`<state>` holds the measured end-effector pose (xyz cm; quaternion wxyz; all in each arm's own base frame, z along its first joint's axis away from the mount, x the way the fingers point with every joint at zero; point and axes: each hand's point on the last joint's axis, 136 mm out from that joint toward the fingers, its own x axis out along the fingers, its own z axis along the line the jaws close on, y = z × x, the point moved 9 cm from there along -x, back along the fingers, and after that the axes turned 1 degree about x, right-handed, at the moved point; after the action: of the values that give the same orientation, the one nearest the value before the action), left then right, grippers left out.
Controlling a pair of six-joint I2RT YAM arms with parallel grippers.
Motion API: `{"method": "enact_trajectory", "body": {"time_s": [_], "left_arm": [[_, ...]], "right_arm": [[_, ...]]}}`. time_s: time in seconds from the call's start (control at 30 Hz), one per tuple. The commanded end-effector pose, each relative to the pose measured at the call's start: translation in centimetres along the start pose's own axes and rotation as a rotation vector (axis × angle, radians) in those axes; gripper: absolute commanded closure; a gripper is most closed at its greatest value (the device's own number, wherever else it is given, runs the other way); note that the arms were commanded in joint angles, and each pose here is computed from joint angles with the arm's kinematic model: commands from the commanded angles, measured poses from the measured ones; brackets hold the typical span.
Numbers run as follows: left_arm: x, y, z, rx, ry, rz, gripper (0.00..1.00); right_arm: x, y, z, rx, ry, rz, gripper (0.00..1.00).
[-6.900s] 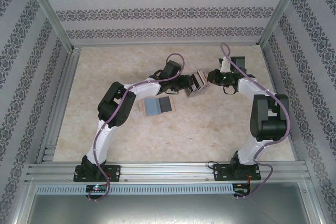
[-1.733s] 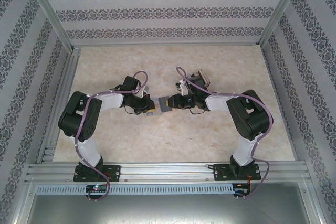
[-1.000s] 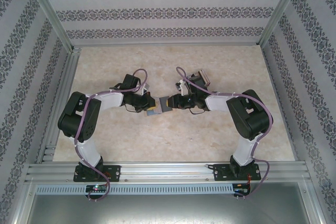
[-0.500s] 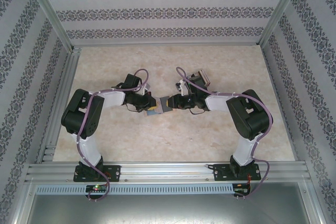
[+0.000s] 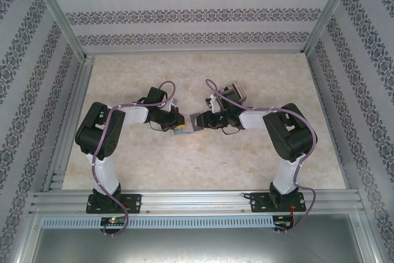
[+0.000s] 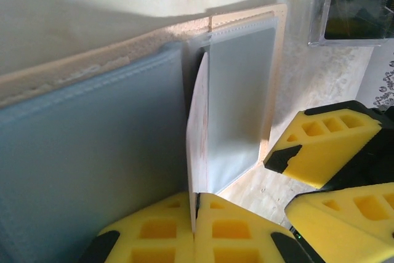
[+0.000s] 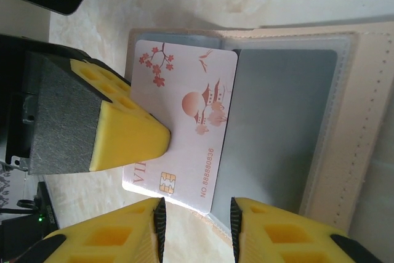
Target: Put the credit cards into the card holder
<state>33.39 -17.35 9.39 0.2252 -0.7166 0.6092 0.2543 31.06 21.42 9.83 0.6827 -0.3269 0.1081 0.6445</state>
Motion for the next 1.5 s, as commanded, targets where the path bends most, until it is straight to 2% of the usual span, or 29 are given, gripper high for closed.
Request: {"method": "enact_trajectory", "body": {"time_s": [0.0,0.2,0.87,1.3,1.47], "left_arm": [[0.0,-0.4,1.0,-0.002,-0.064,-0.002,1.0],[-0.5,-0.4,1.2,0.031,-0.154,0.009,1.0],[1.2,0.0,0.8,0.028,-0.109,0.025,1.0],[1.5,0.8,1.0,0.05,-0.146,0.061,1.0],[1.6,1.2,0.8,0.029,-0.089,0.074,1.0]], "right_arm": [[-0.2,-0.7,-0.4,-0.005,0.01,-0.011,0.64],[-0.2,-0.8,-0.8,0.016,0.01,-0.011,0.64],[-0.2,-0.8,-1.8,0.063,0.008,-0.004,0.64],[-0.4,-0.9,-1.9,0.072,-0.001,-0.004,0.63],[-0.4,-0.9,-2.0,0.075,-0.001,-0.004,0.64]]}}
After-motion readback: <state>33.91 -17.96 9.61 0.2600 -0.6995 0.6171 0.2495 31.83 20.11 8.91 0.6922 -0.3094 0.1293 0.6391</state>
